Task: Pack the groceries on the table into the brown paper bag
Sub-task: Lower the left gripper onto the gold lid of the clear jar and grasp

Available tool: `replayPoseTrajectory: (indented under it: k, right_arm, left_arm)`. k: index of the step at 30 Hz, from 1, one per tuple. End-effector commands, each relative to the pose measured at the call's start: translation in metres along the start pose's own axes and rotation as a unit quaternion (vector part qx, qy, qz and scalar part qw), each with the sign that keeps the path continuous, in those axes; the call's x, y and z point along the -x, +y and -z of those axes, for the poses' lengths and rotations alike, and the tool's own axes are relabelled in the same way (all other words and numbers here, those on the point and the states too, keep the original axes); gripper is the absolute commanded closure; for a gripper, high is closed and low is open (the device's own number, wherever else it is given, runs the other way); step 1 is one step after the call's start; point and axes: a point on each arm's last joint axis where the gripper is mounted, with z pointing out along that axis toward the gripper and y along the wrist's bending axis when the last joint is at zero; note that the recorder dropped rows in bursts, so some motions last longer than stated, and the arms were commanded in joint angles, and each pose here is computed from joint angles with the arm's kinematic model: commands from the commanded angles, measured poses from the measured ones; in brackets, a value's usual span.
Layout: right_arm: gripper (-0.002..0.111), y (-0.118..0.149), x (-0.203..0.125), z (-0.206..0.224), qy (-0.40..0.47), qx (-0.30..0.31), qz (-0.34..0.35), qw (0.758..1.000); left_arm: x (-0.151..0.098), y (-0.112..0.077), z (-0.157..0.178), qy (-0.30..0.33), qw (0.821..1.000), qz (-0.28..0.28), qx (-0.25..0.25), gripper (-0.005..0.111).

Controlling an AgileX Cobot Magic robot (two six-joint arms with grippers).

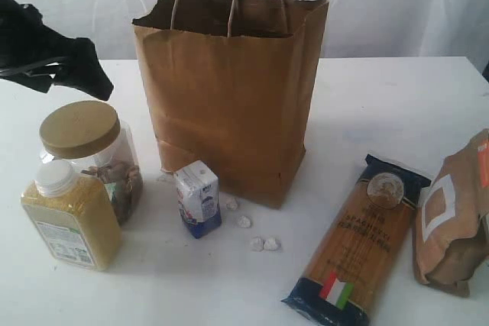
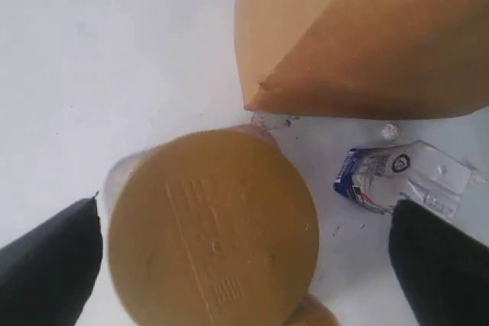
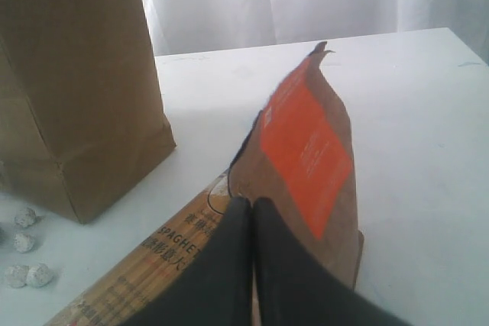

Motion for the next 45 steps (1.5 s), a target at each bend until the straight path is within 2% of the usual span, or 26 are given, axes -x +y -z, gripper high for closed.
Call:
replayPoseTrajectory:
  k: [1, 4, 10, 20, 29, 33, 45]
  right_arm:
    - [0.108, 0.0, 0.0, 0.0, -0.007, -0.002, -0.001, 1.0]
    - [0.108, 0.0, 0.0, 0.0, -0.007, -0.002, -0.001, 1.0]
    - [0.108, 0.0, 0.0, 0.0, -0.007, -0.002, -0.001, 1.0]
    - [0.108, 0.0, 0.0, 0.0, -0.007, -0.002, -0.001, 1.0]
    - [0.108, 0.0, 0.0, 0.0, -0.007, -0.002, -0.001, 1.0]
    - [0.108, 0.0, 0.0, 0.0, -0.007, -0.002, -0.001, 1.0]
    - [0.108, 0.0, 0.0, 0.0, -0.007, -0.002, -0.001, 1.0]
  left_arm:
    - [0.013, 0.003, -0.01, 0.036, 0.999, -0.016, -0.011, 0.002]
    - [0.016, 0.005, -0.016, 0.07, 0.997, -0.034, 0.011, 0.002]
    - [0.017, -0.003, -0.029, 0.1, 0.992, -0.057, 0.041, 0.002]
    - [0.013, -0.002, -0.033, 0.119, 0.99, -0.045, 0.059, 0.002]
    - [0.009, 0.002, -0.05, 0.158, 0.986, -0.025, 0.049, 0.002]
    - [0.009, -0.001, -0.05, 0.157, 0.987, -0.018, 0.037, 0.002]
    - [0.013, -0.001, -0.042, 0.131, 0.99, -0.026, 0.048, 0.002]
